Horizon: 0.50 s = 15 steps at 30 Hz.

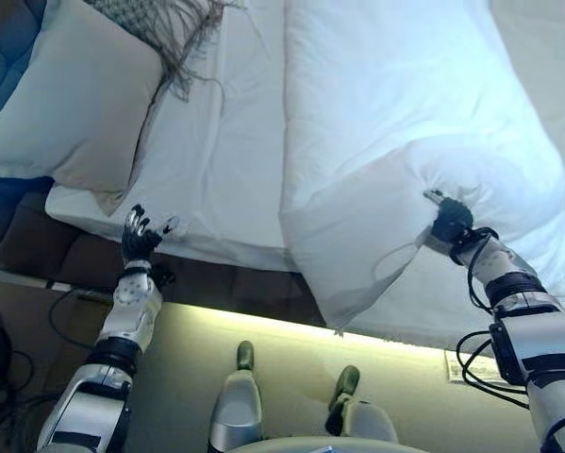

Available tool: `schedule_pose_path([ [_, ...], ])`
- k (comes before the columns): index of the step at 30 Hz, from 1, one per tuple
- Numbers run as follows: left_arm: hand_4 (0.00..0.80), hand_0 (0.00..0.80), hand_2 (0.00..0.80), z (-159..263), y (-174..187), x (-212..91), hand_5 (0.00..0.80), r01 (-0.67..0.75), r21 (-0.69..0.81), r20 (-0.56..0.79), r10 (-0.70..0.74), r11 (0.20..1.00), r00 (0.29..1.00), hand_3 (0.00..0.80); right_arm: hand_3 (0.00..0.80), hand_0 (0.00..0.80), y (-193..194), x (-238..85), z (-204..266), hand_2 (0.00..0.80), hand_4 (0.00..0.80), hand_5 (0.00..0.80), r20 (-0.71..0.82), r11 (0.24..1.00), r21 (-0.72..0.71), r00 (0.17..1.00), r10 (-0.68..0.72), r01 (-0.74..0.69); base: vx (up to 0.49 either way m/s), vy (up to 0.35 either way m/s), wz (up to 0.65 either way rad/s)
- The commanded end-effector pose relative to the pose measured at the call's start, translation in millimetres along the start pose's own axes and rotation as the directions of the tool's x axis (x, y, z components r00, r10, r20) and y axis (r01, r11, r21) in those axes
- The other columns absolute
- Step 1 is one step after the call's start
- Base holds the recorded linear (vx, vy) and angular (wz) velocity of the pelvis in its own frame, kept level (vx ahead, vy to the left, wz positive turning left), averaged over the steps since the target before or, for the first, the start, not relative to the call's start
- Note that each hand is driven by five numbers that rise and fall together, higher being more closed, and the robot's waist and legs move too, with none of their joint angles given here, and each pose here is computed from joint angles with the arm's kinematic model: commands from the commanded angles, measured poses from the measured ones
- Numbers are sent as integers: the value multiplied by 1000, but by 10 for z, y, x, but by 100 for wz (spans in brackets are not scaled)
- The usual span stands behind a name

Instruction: Make the bed neatly

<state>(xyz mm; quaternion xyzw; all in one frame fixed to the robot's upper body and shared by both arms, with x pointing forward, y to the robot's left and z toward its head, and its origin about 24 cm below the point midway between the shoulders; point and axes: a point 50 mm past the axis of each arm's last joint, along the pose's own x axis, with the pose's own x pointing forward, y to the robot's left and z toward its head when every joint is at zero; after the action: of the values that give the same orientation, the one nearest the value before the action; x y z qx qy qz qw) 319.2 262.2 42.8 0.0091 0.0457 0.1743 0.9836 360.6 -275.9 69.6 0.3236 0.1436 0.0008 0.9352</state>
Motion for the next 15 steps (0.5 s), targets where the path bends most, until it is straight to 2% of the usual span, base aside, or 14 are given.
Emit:
schedule_pose_path([
  [1,0,0,0,-124,-176,12,0,115,-85,-84,-122,990,989,0,800,800,432,98,143,800,800,800,72,973,-24,970,232,-231,151,20,-1],
  [3,0,0,0,-245,-279,-54,0,163,-178,-129,-187,971,974,0,800,800,457,106,109,800,800,800,69,971,-23,969,239,-238,126,16,0],
  [7,0,0,0,-620,-593,-267,0,217,-385,-296,-342,897,892,0,800,800,715,156,127,800,800,800,86,952,-41,948,306,-304,56,-15,0],
  [9,0,0,0,-741,-675,-333,0,177,-483,-358,-378,858,854,0,800,800,814,167,149,800,800,800,93,941,-40,937,337,-335,21,-56,1],
  [11,0,0,0,-931,-778,-461,0,91,-615,-439,-436,783,786,0,800,800,961,191,149,800,800,800,101,926,-30,921,376,-375,46,-88,-1],
  [13,0,0,0,-1146,-908,-673,0,-25,-739,-495,-517,674,699,0,800,800,1163,201,110,800,800,800,96,898,-18,893,440,-440,82,-150,-3],
  [15,0,0,0,-1242,-980,-801,0,-107,-797,-515,-575,595,636,0,800,800,1261,197,77,800,800,800,95,880,-15,876,473,-474,53,-201,-7],
])
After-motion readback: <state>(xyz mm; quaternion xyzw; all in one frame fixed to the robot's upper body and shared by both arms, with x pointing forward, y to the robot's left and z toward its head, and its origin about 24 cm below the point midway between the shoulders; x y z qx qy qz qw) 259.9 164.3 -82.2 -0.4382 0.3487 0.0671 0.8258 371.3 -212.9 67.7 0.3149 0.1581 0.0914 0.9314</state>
